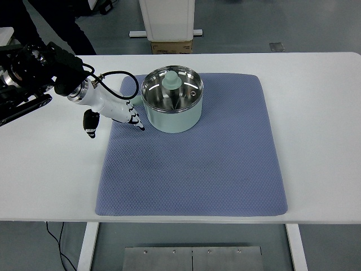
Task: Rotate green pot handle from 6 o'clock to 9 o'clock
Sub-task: 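Continue pushing the pot with the left hand until the handle points sideways, then lift the left hand off the pot and withdraw it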
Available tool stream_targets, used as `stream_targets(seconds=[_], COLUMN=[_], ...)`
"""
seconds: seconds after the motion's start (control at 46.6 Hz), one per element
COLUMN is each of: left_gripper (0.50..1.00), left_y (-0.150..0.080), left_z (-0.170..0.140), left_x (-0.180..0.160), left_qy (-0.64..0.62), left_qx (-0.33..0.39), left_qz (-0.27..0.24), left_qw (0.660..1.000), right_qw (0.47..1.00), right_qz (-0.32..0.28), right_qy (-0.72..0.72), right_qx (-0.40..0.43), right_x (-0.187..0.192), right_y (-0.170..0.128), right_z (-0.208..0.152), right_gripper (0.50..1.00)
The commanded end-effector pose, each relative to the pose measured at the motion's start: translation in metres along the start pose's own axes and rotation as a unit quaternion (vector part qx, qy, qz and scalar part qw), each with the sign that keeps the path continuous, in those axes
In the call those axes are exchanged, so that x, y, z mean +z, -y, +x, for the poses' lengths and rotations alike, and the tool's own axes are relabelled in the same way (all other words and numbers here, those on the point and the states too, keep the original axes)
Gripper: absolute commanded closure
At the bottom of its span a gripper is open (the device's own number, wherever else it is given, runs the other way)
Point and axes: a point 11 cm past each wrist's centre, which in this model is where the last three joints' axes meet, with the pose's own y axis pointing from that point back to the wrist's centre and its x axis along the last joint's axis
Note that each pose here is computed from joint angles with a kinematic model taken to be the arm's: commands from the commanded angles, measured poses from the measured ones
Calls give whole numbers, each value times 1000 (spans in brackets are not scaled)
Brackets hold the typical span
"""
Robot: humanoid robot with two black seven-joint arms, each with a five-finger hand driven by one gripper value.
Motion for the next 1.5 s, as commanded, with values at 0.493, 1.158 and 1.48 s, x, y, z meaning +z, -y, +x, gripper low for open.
stream_targets(seconds=[0.493, 1.158, 1.48], left_gripper=[500, 500, 500], left_y=[5, -72, -94], left_z=[2, 51, 88], left_x=[11, -6, -18], left_qy=[-2, -27, -230], left_qx=[2, 82, 256], left_qz=[-18, 7, -65], left_qw=[1000, 996, 937], right_qw=[1000, 1000, 1000], right_qz=[0, 0, 0], right_qy=[0, 0, 0], right_qx=[0, 0, 0], right_x=[0, 0, 0], right_y=[0, 0, 0], right_z=[0, 0, 0], right_gripper=[500, 500, 500])
